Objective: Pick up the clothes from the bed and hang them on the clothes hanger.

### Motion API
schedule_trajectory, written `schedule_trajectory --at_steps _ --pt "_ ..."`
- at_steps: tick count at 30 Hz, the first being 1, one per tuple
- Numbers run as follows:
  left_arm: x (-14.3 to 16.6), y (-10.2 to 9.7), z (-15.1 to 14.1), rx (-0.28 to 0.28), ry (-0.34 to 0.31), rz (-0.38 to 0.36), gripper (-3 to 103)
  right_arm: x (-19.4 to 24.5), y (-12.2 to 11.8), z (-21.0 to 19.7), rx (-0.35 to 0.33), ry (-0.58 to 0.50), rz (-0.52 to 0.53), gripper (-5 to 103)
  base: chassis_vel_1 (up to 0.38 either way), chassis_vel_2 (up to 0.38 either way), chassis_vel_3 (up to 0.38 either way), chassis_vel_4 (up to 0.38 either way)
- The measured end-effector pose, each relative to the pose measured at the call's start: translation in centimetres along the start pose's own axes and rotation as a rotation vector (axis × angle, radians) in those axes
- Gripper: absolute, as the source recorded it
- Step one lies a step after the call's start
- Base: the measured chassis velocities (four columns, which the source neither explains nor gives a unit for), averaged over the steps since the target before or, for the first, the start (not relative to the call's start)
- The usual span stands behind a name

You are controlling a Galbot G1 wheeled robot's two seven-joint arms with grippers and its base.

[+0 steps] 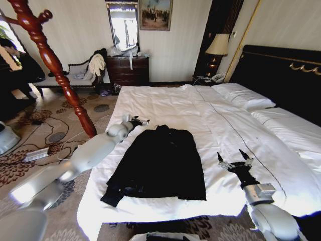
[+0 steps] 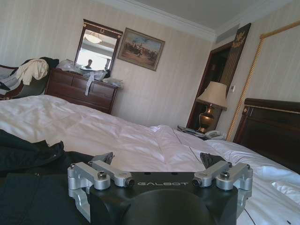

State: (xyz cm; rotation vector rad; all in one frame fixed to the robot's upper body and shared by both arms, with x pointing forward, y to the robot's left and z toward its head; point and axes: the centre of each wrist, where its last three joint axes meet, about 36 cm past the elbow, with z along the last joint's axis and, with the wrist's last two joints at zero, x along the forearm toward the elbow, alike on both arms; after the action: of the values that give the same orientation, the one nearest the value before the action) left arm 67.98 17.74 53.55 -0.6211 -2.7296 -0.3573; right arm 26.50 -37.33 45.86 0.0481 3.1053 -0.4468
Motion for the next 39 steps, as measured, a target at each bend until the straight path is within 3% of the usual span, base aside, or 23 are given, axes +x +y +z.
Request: schedule_trajectory --at_steps 2,3,6,13,15,18,28,34,39 --pt "-1.6 -0.4 -1.1 -0.042 0.098 -0.024 100 0.0 0.0 0.0 0.0 0.0 0.0 100 0.0 0.0 0.0 0.0" --pt "-1.6 -0.4 -1.1 -0.042 0.098 -0.024 100 0.0 0.0 0.0 0.0 0.0 0.0 100 0.0 0.0 0.0 0.0" --pt "-3.5 -1.7 -2.8 -0.03 0.23 -0.01 100 0.0 0.0 0.0 -0.001 0.001 0.0 100 0.0 0.0 0.0 0.0" --pt "-8.6 -5.6 -6.1 -0.003 0.35 0.027 100 0.0 0.0 0.0 -0.001 0.001 0.0 100 0.0 0.0 0.0 0.0" --pt "-8.9 -5.7 -6.2 -0.003 0.361 0.024 100 0.0 0.0 0.0 -0.001 0.001 0.0 100 0.0 0.0 0.0 0.0" --pt "-10.3 -5.9 -5.9 0.002 0.438 0.007 100 0.0 0.0 0.0 -0.001 0.001 0.0 100 0.0 0.0 0.0 0.0" --pt "-11.4 -4.7 -1.6 0.017 0.53 -0.029 100 0.0 0.0 0.0 -0.002 0.001 0.0 100 0.0 0.0 0.0 0.0" --pt "-12.3 -5.3 0.8 0.003 0.532 -0.039 100 0.0 0.0 0.0 -0.002 0.001 0.001 100 0.0 0.0 0.0 0.0" --pt "-12.4 -4.5 2.1 0.02 0.546 -0.06 100 0.0 0.0 0.0 -0.002 0.001 0.001 100 0.0 0.0 0.0 0.0"
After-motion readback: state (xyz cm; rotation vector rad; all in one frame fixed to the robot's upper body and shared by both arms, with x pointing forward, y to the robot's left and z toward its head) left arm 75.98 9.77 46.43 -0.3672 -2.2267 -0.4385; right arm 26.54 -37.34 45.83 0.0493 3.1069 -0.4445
